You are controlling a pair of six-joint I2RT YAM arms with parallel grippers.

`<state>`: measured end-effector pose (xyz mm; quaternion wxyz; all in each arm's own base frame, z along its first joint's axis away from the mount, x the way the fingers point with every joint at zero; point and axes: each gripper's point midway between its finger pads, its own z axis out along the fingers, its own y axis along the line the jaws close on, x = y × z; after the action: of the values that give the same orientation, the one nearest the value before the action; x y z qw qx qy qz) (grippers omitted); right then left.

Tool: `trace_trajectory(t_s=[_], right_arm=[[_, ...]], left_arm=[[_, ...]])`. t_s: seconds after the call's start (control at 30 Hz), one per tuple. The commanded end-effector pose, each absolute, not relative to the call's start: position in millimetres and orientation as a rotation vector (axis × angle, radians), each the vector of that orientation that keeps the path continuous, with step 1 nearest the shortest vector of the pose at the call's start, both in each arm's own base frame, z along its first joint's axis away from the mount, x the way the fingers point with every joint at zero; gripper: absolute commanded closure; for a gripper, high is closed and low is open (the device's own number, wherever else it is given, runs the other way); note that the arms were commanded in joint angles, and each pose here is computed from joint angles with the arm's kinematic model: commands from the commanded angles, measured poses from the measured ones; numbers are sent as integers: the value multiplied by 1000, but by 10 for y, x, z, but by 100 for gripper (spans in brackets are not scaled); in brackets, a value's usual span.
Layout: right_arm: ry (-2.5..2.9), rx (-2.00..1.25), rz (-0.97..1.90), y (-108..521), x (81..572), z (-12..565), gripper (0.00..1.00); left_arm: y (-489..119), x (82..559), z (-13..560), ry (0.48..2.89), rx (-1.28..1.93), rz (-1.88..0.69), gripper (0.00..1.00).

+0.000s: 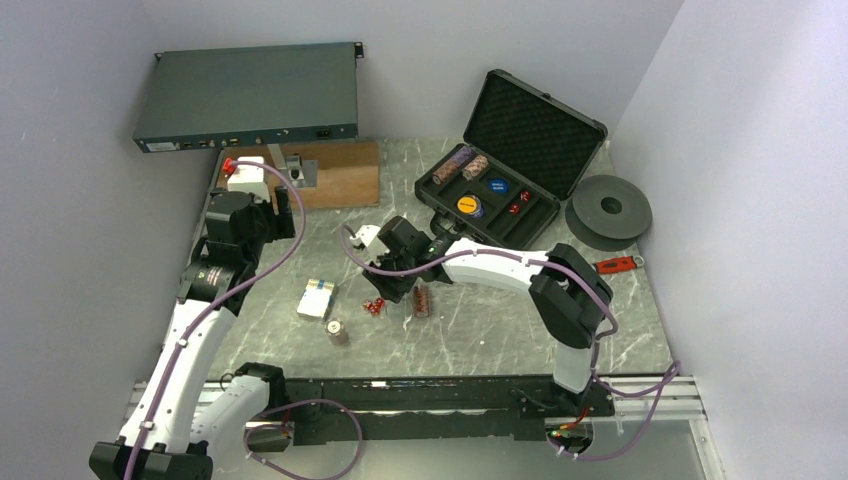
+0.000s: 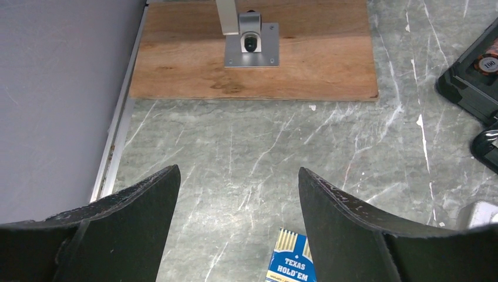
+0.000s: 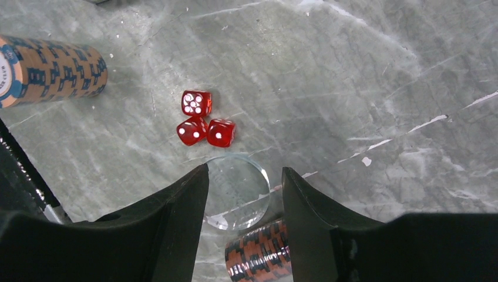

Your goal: Pack up texas hold em set

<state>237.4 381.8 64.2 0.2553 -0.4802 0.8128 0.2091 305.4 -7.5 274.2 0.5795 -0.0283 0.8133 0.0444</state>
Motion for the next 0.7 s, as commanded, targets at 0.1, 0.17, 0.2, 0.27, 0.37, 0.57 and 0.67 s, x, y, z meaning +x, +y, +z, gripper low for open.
trace_trajectory(t_s=[0.1,0.17,0.2,0.27,0.37,0.57,0.67], right_arm=[[2173,-1271,586,4027,2472,673,51],[2180,-1277,587,4036,2455,638,51],[2181,-1277,588,4041,2452,629,52],[2186,-1280,591,4050,2437,602,52],[2192,-1283,594,4064,2416,564,52],[2208,-1286,601,4110,2395,489,53],[2211,-1288,604,4133,2388,469,53]], left_arm=[[101,2965,3085,1784,-182,154,20],[136,2939,3108,1772,-199,167,20],[149,2933,3114,1767,-205,171,19],[155,2921,3126,1762,-209,172,19],[149,2922,3135,1761,-206,168,19],[156,2917,3136,1762,-210,171,19],[161,2911,3147,1755,-213,171,18]])
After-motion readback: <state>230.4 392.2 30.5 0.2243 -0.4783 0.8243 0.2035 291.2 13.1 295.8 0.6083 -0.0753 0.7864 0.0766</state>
